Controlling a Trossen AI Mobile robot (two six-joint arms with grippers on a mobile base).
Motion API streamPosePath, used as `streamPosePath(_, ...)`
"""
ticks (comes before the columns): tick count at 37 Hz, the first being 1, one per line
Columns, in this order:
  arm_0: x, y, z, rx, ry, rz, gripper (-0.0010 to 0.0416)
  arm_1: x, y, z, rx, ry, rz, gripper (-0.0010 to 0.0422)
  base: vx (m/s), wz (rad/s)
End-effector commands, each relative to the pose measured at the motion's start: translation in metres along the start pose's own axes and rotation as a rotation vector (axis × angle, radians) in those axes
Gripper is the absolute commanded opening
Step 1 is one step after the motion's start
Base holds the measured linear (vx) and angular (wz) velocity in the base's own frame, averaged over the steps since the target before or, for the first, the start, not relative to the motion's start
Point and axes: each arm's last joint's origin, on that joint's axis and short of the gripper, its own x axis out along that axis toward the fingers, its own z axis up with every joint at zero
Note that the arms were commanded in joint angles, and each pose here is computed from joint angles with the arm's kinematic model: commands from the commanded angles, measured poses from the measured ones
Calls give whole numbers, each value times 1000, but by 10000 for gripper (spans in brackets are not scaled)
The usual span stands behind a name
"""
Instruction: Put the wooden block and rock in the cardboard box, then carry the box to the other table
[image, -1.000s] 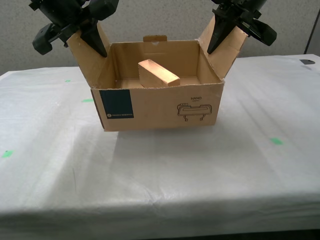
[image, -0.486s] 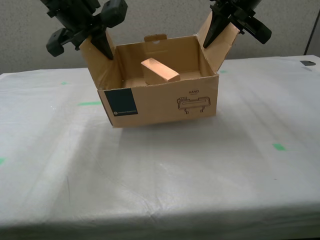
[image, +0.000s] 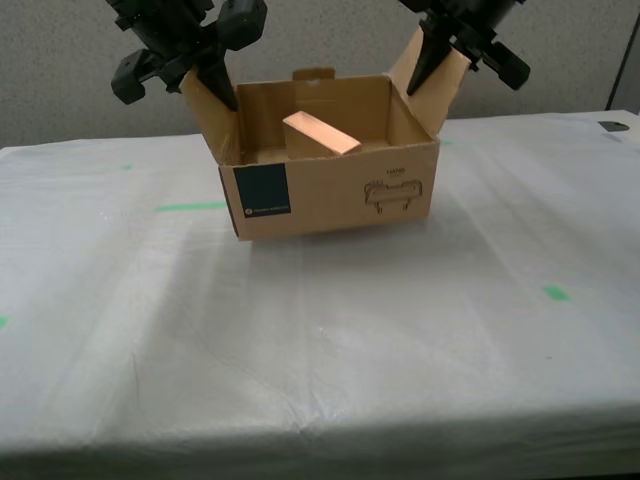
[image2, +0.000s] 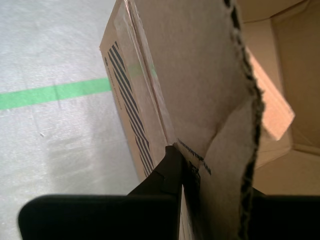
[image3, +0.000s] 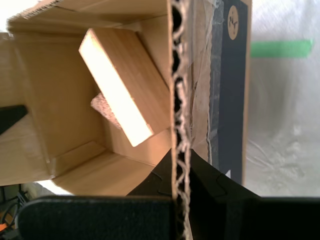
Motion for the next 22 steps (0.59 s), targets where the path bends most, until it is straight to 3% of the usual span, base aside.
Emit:
streamPosePath(1, 4, 6, 10, -15, 32, 27, -1, 0, 1, 2, 3, -11, -25, -1, 0, 0)
streamPosePath(8, 16, 5, 21, -2, 63, 15, -1, 15, 10, 10, -15, 5, -12, -1, 0, 0)
streamPosePath(22, 35, -7, 17, 11, 90, -5, -1, 53, 17, 35, 4, 43, 21, -1, 0, 0)
